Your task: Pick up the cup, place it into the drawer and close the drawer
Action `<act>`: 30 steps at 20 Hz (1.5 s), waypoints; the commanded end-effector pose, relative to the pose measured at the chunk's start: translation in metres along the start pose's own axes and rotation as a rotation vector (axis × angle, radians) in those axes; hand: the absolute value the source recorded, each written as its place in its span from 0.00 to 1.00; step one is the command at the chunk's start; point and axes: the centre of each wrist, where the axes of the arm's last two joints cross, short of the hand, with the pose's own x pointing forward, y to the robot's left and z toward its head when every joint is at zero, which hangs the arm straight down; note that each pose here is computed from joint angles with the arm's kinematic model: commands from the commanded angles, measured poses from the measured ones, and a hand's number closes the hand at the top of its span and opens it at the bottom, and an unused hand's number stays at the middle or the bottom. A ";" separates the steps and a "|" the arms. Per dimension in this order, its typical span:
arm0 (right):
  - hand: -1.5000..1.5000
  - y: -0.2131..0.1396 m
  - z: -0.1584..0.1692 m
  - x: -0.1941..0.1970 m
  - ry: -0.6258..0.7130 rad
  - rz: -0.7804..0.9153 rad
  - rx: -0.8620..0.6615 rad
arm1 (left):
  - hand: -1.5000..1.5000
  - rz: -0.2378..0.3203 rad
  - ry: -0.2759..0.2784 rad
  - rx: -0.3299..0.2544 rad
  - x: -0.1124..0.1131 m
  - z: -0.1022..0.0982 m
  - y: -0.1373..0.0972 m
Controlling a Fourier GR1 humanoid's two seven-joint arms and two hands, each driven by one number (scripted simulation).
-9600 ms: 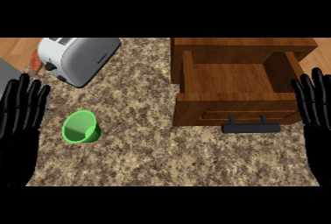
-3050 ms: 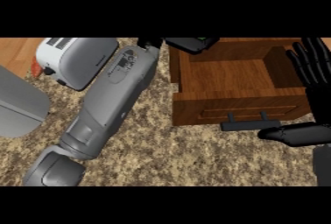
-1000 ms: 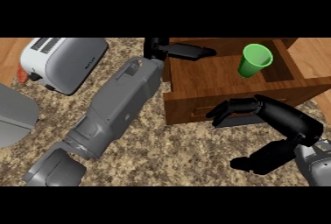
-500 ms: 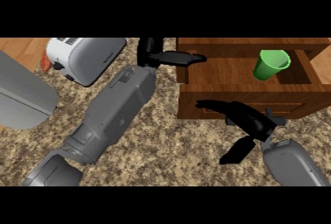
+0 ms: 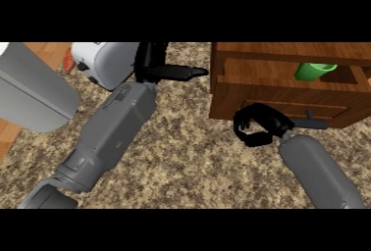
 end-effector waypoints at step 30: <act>1.00 -0.179 0.036 -0.018 -0.022 -0.185 -0.415 | 0.00 0.051 0.019 -0.103 0.010 0.030 0.070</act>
